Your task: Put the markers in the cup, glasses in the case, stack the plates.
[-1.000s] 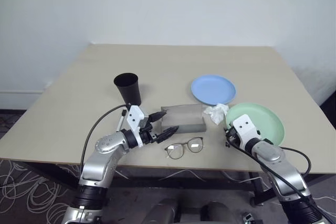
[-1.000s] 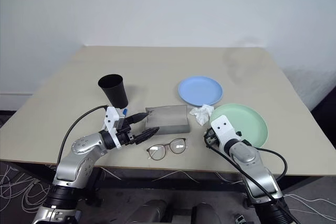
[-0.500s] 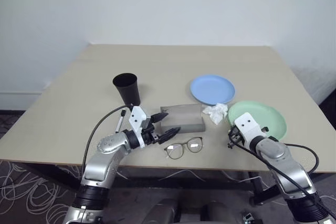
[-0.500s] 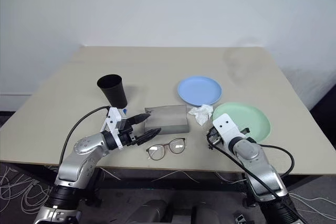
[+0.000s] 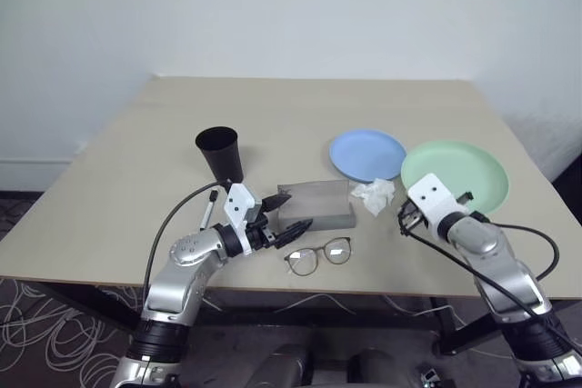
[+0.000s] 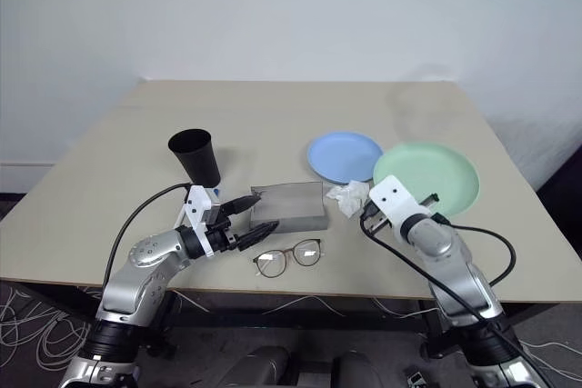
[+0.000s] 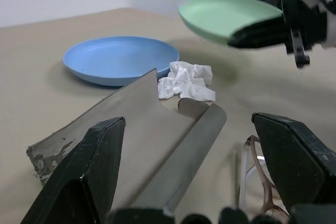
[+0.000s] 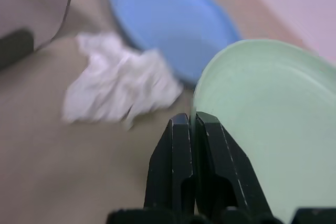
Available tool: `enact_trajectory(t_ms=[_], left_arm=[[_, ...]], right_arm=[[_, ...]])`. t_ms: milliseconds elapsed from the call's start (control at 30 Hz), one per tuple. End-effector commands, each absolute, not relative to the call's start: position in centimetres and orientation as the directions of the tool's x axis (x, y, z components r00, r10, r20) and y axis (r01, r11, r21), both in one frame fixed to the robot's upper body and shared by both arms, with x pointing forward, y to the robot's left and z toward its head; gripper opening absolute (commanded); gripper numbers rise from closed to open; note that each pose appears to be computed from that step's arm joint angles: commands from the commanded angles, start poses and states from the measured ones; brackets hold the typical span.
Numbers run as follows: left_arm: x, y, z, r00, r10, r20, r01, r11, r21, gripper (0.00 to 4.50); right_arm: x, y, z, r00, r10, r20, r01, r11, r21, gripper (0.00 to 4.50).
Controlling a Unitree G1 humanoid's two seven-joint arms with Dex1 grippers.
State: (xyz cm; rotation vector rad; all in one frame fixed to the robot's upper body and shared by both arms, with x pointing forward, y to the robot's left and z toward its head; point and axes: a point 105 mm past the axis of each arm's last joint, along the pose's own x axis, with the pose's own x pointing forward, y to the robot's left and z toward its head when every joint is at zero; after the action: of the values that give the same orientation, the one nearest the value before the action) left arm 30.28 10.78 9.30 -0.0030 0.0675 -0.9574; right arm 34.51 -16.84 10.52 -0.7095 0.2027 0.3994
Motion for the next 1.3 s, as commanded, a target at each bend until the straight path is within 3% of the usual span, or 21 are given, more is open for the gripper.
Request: enact_trajectory(t_ms=[33, 300, 500, 600, 767, 1033, 1300], left_arm=[[31.2, 10.8, 11.0, 0.575, -0.818, -0.009, 0.818, 0.575, 0.019, 4.13], [31.5, 10.5, 11.2, 0.575, -0.818, 0.003, 0.818, 0.575, 0.028, 4.13], [31.1, 11.1, 11.2, 0.607, -0.794, 0.007, 0.794, 0.607, 0.03, 4.13], [30.9, 11.3, 11.2, 0.619, -0.785, 0.008, 0.785, 0.619, 0.031, 4.13], [30.6, 11.5, 11.2, 0.629, -0.777, 0.006, 0.777, 0.629, 0.03, 4.13], [30.8, 11.6, 11.4, 0.629, -0.777, 0.003, 0.777, 0.629, 0.038, 4.13], [31.4, 11.5, 11.5, 0.615, -0.789, -0.001, 0.788, 0.614, 0.044, 4.13]], right_arm=[[36.2, -14.5, 13.2, 0.862, 0.45, -0.236, -0.485, 0.59, -0.646, 0.03], [41.1, -11.3, 13.1, 0.729, 0.627, -0.274, -0.636, 0.472, -0.61, 0.03], [42.5, -8.8, 13.1, 0.65, 0.707, -0.276, -0.699, 0.416, -0.582, 0.03], [43.0, -8.3, 13.3, 0.651, 0.711, -0.266, -0.694, 0.416, -0.588, 0.7], [43.4, -8.1, 14.0, 0.666, 0.712, -0.223, -0.666, 0.431, -0.609, 2.41], [42.8, -10.7, 15.0, 0.679, 0.71, -0.185, -0.659, 0.479, -0.58, 2.41], [39.9, -13.4, 11.9, 0.65, 0.686, -0.326, -0.748, 0.501, -0.435, 2.41]])
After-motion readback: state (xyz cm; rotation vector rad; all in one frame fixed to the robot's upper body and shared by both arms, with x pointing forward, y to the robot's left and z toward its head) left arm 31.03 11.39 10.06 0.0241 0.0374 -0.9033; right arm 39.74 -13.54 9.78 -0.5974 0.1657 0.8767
